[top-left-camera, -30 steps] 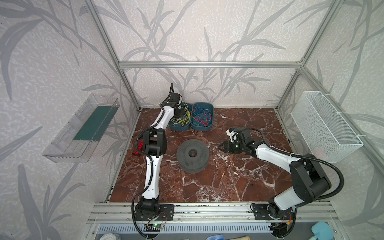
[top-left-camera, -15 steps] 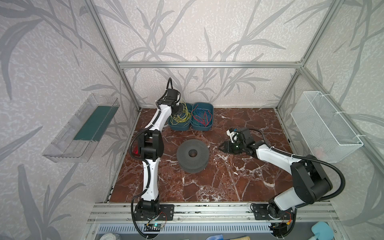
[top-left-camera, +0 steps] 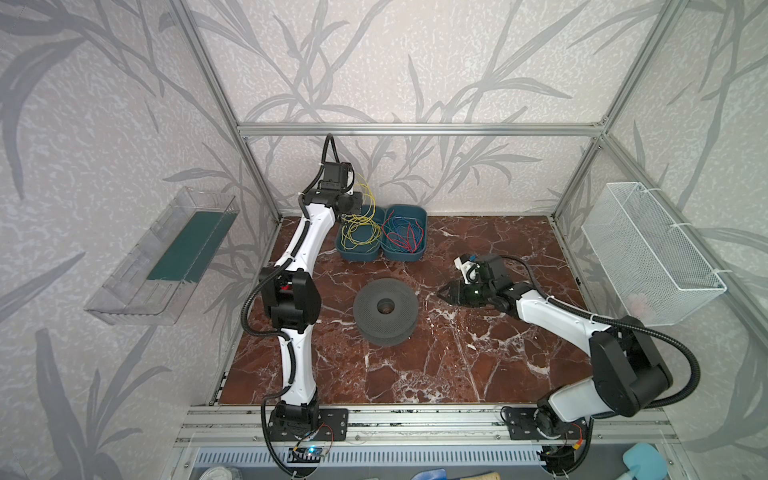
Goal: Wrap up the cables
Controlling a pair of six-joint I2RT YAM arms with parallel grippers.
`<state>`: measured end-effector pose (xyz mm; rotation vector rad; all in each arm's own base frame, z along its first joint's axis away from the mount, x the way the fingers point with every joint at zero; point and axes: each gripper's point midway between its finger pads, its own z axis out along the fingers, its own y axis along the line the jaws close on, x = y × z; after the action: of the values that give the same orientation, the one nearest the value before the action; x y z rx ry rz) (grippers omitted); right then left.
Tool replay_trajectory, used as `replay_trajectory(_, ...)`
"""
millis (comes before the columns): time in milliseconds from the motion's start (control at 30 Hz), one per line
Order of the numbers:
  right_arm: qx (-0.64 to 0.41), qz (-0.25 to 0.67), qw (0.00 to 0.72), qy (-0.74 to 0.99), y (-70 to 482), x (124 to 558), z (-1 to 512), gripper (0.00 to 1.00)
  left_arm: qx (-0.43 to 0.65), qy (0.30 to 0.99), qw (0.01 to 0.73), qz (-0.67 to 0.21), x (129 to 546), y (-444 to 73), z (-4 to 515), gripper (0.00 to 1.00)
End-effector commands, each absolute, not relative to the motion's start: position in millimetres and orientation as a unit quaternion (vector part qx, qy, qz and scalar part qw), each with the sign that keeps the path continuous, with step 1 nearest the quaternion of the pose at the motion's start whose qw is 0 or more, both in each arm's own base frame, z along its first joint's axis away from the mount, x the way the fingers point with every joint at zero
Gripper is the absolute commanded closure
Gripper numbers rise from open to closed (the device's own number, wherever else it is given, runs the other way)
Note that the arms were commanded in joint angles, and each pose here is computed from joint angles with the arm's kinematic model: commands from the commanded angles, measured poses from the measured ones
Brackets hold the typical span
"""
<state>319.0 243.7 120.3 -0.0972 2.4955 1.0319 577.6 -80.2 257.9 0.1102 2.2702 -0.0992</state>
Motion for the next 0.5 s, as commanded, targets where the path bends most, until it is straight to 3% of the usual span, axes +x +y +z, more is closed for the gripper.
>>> replay_trajectory(0, -0.046, 0.385, 0.236, 0.891, 245, 320, 144, 0.50, 0.051, 0.880, 0.467, -0.069, 552, -88, 324, 1.00)
replay_trajectory(200, -0.060, 0.393, 0.261, 0.880, 246, 323, 176, 0.50, 0.073, 0.853, 0.501, -0.124, 518, -103, 364, 1.00)
replay_trajectory(467, -0.071, 0.386, 0.340, 0.855, 236, 331, 239, 0.49, 0.196, 0.797, 0.514, -0.250, 458, -154, 379, 1.00)
